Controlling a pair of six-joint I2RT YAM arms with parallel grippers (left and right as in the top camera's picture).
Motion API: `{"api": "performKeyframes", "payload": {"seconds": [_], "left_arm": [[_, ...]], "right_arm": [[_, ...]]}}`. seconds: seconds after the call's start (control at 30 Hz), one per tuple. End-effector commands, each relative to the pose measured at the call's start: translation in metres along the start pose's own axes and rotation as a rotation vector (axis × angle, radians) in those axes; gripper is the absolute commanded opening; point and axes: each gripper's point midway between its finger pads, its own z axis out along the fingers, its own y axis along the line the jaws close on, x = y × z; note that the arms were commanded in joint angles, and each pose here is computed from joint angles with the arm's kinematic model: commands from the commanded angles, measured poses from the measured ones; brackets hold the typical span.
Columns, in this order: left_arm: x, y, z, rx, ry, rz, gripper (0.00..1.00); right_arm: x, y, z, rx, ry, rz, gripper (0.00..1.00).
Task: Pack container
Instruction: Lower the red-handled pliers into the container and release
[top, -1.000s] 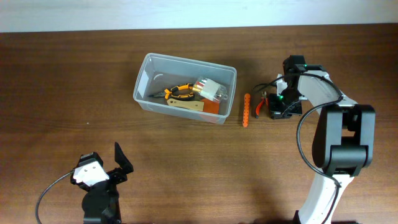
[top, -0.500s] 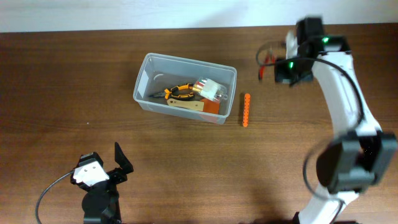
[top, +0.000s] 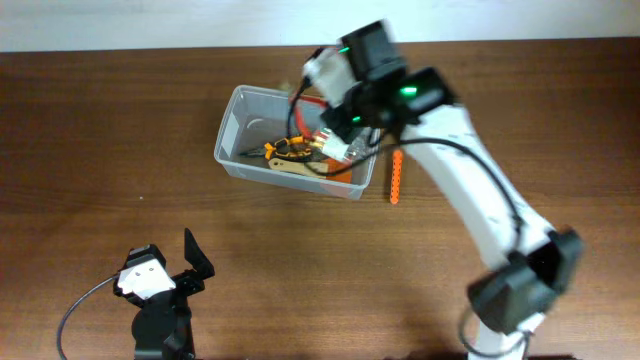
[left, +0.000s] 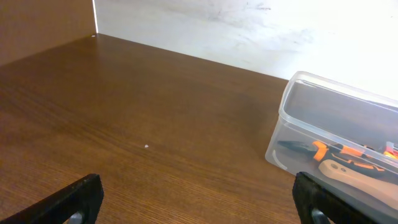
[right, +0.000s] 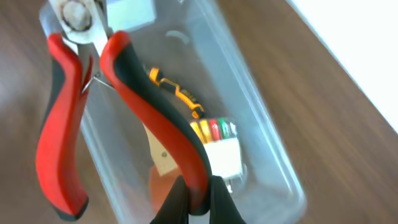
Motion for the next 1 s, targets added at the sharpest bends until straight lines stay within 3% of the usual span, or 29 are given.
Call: {"api": "performKeyframes", "payload": {"seconds": [0.0,0.1,0.37,0.4,0.53,0.57,0.6,0.63,0.8,0.97], "left_arm": [[0.001,0.000,0.000,0.000,0.000,0.010,0.99],[0.001,0.000,0.000,0.000,0.000,0.010,0.99],[0.001,0.000,0.000,0.000,0.000,0.010,0.99],[0.001,0.000,0.000,0.000,0.000,0.010,0.99],[0.001,0.000,0.000,0.000,0.000,0.010,0.99],[0.001,0.000,0.000,0.000,0.000,0.010,0.99],[0.001,0.000,0.000,0.000,0.000,0.010,0.99],[0.001,0.000,0.000,0.000,0.000,0.010,0.99],[0.001,0.000,0.000,0.000,0.000,0.010,0.99],[0.001,0.000,0.000,0.000,0.000,0.010,0.99]], "right_arm": [[0.013,0.013,0.051,-0.050,0.056,-0.253,0.04],[0.017,0.017,0.088,-0.066,0.063,-0.366,0.04],[0.004,0.029,0.146,-0.082,-0.032,-0.394,0.04],[0.002,0.032,0.149,-0.093,-0.044,-0.395,0.09],[-0.007,0.035,0.150,-0.086,-0.070,-0.318,0.53],[-0.008,0.034,0.149,-0.082,-0.072,-0.298,0.57],[-0.012,0.027,0.145,-0.053,-0.068,-0.236,0.73],[-0.013,0.023,0.141,-0.033,-0.061,-0.207,0.80],[-0.010,-0.017,0.082,0.104,0.030,-0.068,0.74],[0.002,-0.078,-0.017,0.216,0.018,0.265,0.72]]}}
